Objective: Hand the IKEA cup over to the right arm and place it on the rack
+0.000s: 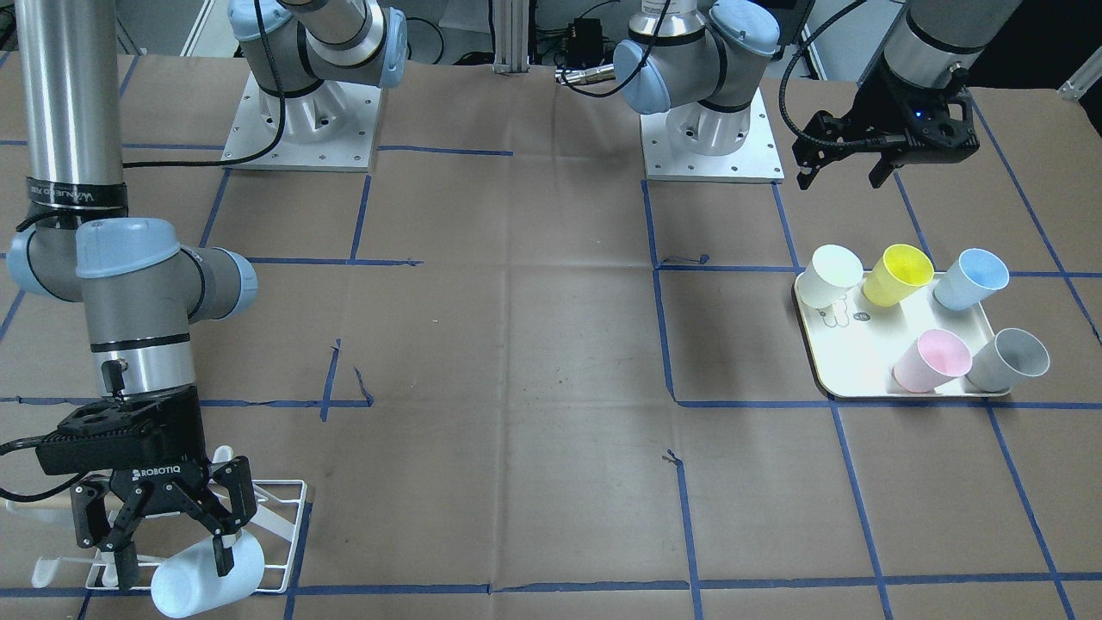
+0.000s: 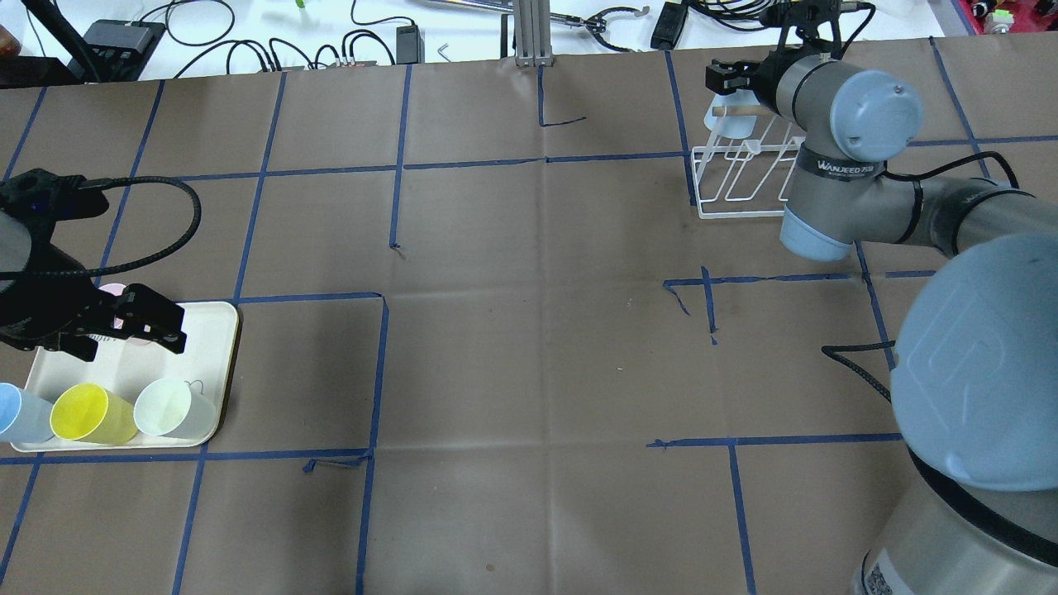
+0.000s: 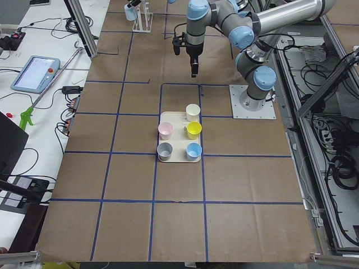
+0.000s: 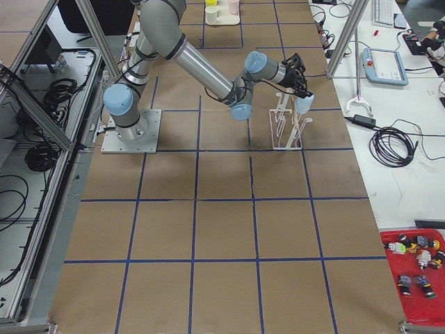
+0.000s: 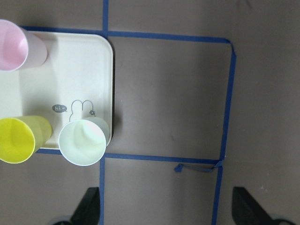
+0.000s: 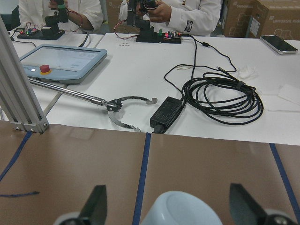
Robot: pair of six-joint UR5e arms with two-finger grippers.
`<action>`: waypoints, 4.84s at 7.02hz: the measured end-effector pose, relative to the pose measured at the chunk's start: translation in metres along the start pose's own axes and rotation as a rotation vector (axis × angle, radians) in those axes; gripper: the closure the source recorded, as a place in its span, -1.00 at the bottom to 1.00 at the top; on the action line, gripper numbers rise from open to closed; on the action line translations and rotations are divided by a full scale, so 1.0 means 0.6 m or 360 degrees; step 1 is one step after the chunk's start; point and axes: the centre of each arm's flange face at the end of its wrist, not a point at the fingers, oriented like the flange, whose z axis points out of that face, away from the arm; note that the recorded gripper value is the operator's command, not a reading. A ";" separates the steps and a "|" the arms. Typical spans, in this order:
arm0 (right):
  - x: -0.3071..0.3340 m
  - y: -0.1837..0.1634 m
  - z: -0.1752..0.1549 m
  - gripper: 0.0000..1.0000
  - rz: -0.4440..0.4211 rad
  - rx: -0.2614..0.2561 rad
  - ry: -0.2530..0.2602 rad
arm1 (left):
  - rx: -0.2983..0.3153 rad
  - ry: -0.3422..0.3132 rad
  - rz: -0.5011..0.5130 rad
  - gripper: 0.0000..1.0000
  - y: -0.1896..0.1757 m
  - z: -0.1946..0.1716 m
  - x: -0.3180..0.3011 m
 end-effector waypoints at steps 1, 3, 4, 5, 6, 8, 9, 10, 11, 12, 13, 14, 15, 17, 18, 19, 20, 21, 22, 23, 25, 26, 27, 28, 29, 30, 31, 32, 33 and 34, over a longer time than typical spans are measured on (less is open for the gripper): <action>0.000 -0.004 -0.001 -0.99 0.0005 0.0004 0.0000 | 0.0007 -0.0002 0.0025 -0.99 0.005 0.015 -0.028; 0.001 -0.030 -0.013 -0.99 -0.0004 0.0047 0.0001 | 0.0000 0.0002 0.0082 -0.98 -0.007 0.040 -0.056; 0.000 -0.056 -0.028 -0.99 -0.0018 0.0096 0.0000 | -0.0009 0.0008 0.0109 -0.98 -0.021 0.058 -0.066; -0.003 -0.078 -0.045 -0.99 -0.0032 0.0124 0.0002 | -0.0027 0.0019 0.0134 -0.98 -0.036 0.083 -0.074; -0.009 -0.094 -0.059 -0.99 -0.0034 0.0101 -0.0001 | -0.0055 0.0035 0.0144 -0.98 -0.046 0.111 -0.080; -0.073 -0.118 -0.092 -0.99 -0.0004 0.0068 -0.0090 | -0.0089 0.0055 0.0149 -0.98 -0.055 0.178 -0.085; -0.127 -0.120 -0.109 -0.99 0.0135 0.0059 -0.0163 | -0.0091 0.0055 0.0150 -0.98 -0.055 0.214 -0.085; -0.171 -0.110 -0.126 -0.99 0.0413 0.0023 -0.0225 | -0.0102 0.0061 0.0149 -0.98 -0.051 0.242 -0.083; -0.199 -0.097 -0.147 -0.99 0.0793 -0.0029 -0.0259 | -0.0122 0.0072 0.0148 -0.98 -0.047 0.263 -0.081; -0.214 -0.086 -0.172 -0.99 0.1132 -0.0071 -0.0279 | -0.0146 0.0084 0.0146 -0.98 -0.046 0.280 -0.081; -0.234 -0.079 -0.201 -0.99 0.1366 -0.0099 -0.0328 | -0.0172 0.0076 0.0141 -0.95 -0.048 0.293 -0.085; -0.264 -0.070 -0.232 -0.99 0.1519 -0.0093 -0.0421 | -0.0188 0.0048 0.0135 -0.68 -0.049 0.299 -0.091; -0.291 -0.058 -0.257 -0.99 0.1653 -0.0056 -0.0520 | -0.0197 0.0033 0.0130 -0.19 -0.048 0.302 -0.095; -0.325 -0.041 -0.280 -0.99 0.1905 -0.0079 -0.0642 | -0.0214 0.0033 0.0125 0.82 -0.047 0.306 -0.096; -0.333 -0.037 -0.283 -0.99 0.1962 -0.0099 -0.0664 | -0.0221 0.0036 0.0116 1.00 -0.046 0.307 -0.095; -0.336 -0.035 -0.284 -0.99 0.1991 -0.0106 -0.0672 | -0.0226 0.0039 0.0106 1.00 -0.046 0.308 -0.095; -0.337 -0.036 -0.285 -1.00 0.2019 -0.0108 -0.0675 | -0.0228 0.0040 0.0102 1.00 -0.046 0.308 -0.095; -0.336 -0.037 -0.285 -0.99 0.2038 -0.0108 -0.0672 | -0.0222 0.0036 0.0103 1.00 -0.047 0.305 -0.096; -0.336 -0.037 -0.284 -1.00 0.2041 -0.0114 -0.0664 | -0.0209 0.0024 0.0104 1.00 -0.048 0.298 -0.097; -0.336 -0.035 -0.281 -1.00 0.2038 -0.0119 -0.0656 | -0.0178 0.0002 0.0102 1.00 -0.050 0.283 -0.098; -0.336 -0.034 -0.279 -1.00 0.2037 -0.0124 -0.0649 | -0.0103 -0.0037 0.0091 1.00 -0.060 0.203 -0.101; -0.335 -0.033 -0.278 -1.00 0.2037 -0.0125 -0.0648 | -0.0087 -0.0039 0.0084 1.00 -0.076 0.136 -0.106; -0.335 -0.034 -0.278 -1.00 0.2037 -0.0125 -0.0648 | -0.0078 -0.0032 0.0081 1.00 -0.095 0.064 -0.113; -0.335 -0.035 -0.278 -1.00 0.2037 -0.0123 -0.0649 | -0.0052 -0.0014 0.0083 1.00 -0.114 -0.004 -0.119; -0.335 -0.036 -0.278 -1.00 0.2036 -0.0122 -0.0650 | -0.0017 0.0009 0.0102 1.00 -0.134 -0.049 -0.119; -0.335 -0.036 -0.279 -1.00 0.2036 -0.0122 -0.0650 | 0.0031 0.0036 0.0146 1.00 -0.154 -0.074 -0.105; -0.335 -0.035 -0.278 -0.99 0.2037 -0.0124 -0.0649 | 0.0133 0.0080 0.0208 1.00 -0.174 -0.092 -0.079; -0.335 -0.034 -0.277 -1.00 0.2037 -0.0125 -0.0647 | 0.0293 0.0151 0.0269 1.00 -0.194 -0.109 -0.055; -0.335 -0.033 -0.277 -1.00 0.2038 -0.0127 -0.0646 | 0.0461 0.0248 0.0319 1.00 -0.214 -0.120 -0.037; -0.336 -0.033 -0.277 -1.00 0.2037 -0.0128 -0.0648 | 0.0644 0.0358 0.0365 1.00 -0.238 -0.126 -0.025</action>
